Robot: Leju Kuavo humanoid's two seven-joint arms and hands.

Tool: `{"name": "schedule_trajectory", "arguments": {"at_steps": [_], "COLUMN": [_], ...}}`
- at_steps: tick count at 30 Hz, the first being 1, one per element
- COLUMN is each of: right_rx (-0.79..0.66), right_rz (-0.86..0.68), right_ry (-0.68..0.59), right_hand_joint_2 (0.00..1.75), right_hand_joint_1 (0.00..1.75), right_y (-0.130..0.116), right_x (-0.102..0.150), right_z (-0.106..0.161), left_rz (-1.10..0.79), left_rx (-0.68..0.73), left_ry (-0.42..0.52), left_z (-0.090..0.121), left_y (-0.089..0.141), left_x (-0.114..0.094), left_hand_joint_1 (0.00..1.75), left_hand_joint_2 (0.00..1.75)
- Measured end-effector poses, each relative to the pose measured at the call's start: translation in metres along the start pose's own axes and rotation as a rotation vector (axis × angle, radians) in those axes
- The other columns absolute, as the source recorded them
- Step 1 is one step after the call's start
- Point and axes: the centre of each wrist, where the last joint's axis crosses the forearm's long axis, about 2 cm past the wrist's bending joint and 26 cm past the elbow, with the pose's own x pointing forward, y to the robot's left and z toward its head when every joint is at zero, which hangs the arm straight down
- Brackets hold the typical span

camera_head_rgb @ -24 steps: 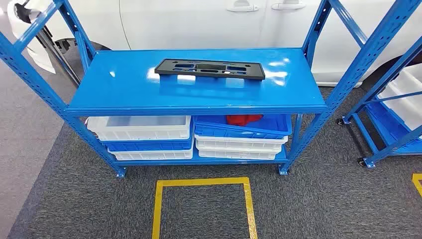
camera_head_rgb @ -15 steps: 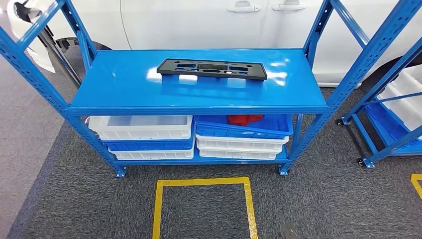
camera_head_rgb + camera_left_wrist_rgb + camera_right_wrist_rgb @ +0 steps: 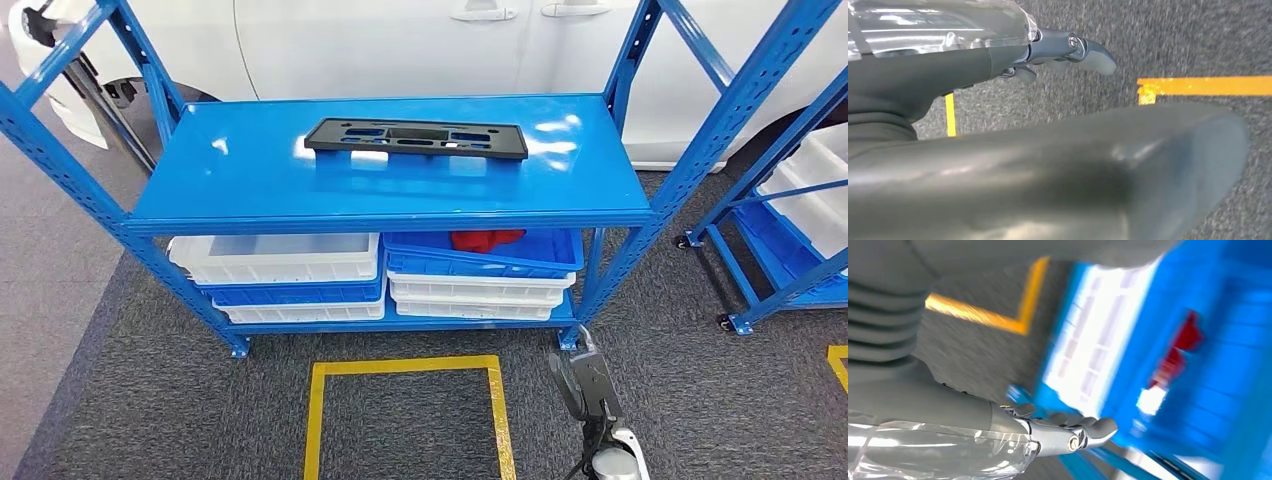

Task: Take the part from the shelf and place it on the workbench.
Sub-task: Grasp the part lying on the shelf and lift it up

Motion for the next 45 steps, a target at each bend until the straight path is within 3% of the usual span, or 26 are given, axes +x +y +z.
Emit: {"name": "schedule_trajectory", "arguments": {"at_steps": [5,13,19,27,35,45], "right_rx": [-0.011,-0.04,-0.054,-0.114,-0.174,-0.12], "right_rz": [0.102,0.272,0.409,0.562,0.714,0.776], "right_ry": [-0.219,-0.498,-0.696,-0.922,-1.087,-1.13], "right_hand_joint_2": [0.0,0.0,0.0,0.0,0.0,0.0], "right_hand_joint_1": [0.0,0.0,0.0,0.0,0.0,0.0], "right_y": [0.01,0.041,0.072,0.106,0.139,0.165], "right_x": [0.058,0.14,0.201,0.262,0.299,0.304], "right_z": [-0.04,-0.076,-0.093,-0.098,-0.098,-0.1], "left_rz": [0.013,0.015,0.023,0.024,0.019,0.043], "left_rx": [0.003,0.008,0.008,0.004,0.002,0.013], "left_ry": [-0.006,-0.009,-0.013,-0.014,-0.014,-0.009], "left_z": [-0.001,-0.002,-0.003,-0.003,-0.003,0.0], "left_y": [-0.002,-0.003,-0.004,-0.006,-0.006,-0.004], "left_x": [0.003,0.005,0.006,0.006,0.005,-0.003], "left_hand_joint_1": [0.0,0.0,0.0,0.0,0.0,0.0], "left_hand_joint_2": [0.0,0.0,0.0,0.0,0.0,0.0]}}
